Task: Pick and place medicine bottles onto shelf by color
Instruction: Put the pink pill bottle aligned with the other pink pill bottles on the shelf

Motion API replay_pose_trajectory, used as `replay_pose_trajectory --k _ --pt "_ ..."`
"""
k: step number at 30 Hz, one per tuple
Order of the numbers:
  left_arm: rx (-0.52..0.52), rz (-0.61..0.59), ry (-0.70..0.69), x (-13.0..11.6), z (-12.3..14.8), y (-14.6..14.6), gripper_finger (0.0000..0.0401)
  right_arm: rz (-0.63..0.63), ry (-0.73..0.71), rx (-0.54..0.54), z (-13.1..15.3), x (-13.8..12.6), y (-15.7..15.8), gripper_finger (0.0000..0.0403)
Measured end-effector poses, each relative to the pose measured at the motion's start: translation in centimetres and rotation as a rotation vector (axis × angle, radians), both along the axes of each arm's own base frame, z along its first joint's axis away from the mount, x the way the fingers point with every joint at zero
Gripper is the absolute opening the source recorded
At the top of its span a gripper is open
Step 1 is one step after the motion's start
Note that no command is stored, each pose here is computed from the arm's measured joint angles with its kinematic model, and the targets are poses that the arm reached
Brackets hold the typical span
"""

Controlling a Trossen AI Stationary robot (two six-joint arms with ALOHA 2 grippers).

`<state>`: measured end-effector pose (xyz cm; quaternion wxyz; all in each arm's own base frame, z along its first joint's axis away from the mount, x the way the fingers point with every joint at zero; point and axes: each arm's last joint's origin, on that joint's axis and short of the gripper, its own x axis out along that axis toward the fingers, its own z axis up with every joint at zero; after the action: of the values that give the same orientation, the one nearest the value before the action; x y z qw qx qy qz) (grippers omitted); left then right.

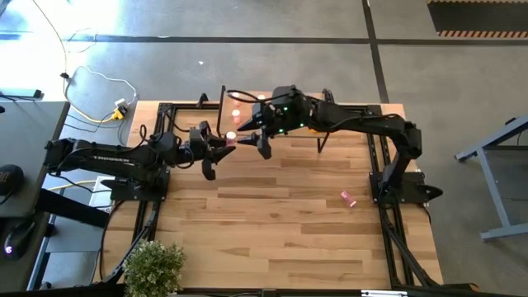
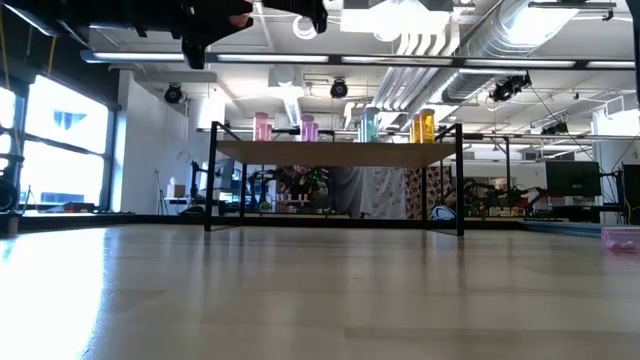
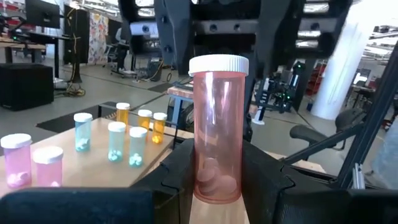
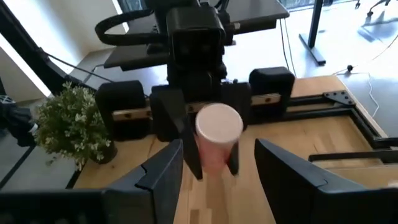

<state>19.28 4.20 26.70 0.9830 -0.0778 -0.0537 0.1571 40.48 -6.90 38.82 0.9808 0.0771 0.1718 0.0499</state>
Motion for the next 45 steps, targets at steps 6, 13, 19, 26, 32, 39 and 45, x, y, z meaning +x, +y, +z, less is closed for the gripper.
replay_pose_trajectory --k 6,13,19,26,32,39,45 --pt "-0.002 0.028 0.001 -0.2 0.0 0.8 0.0094 -0.014 -0.073 0.012 0.2 0.7 -0.2 0.0191" --pt "-0.014 0.007 -0.006 -0.2 0.0 0.9 0.0094 -0.064 -0.102 0.001 -0.3 1.6 -0.5 0.0191" --pt "-0.030 0.013 -0.012 -0.2 0.0 0.9 0.0094 -0.060 -0.110 0.016 -0.7 2.1 -0.6 0.0191" --pt "-0.040 0.035 -0.018 -0.2 0.0 1.0 0.0094 -0.024 -0.087 0.059 -1.0 2.1 -0.4 0.0191" --pt "-0.040 0.039 -0.018 -0.2 0.0 1.0 0.0094 -0.034 -0.091 0.056 -0.9 2.1 -0.6 0.0191" --pt "-0.041 0.038 -0.017 -0.2 0.0 1.0 0.0094 -0.044 -0.086 0.078 -1.6 2.7 -0.8 0.0191" --pt "-0.041 0.038 -0.016 -0.2 0.0 1.0 0.0094 -0.045 -0.086 0.082 -1.8 2.8 -0.9 0.0179"
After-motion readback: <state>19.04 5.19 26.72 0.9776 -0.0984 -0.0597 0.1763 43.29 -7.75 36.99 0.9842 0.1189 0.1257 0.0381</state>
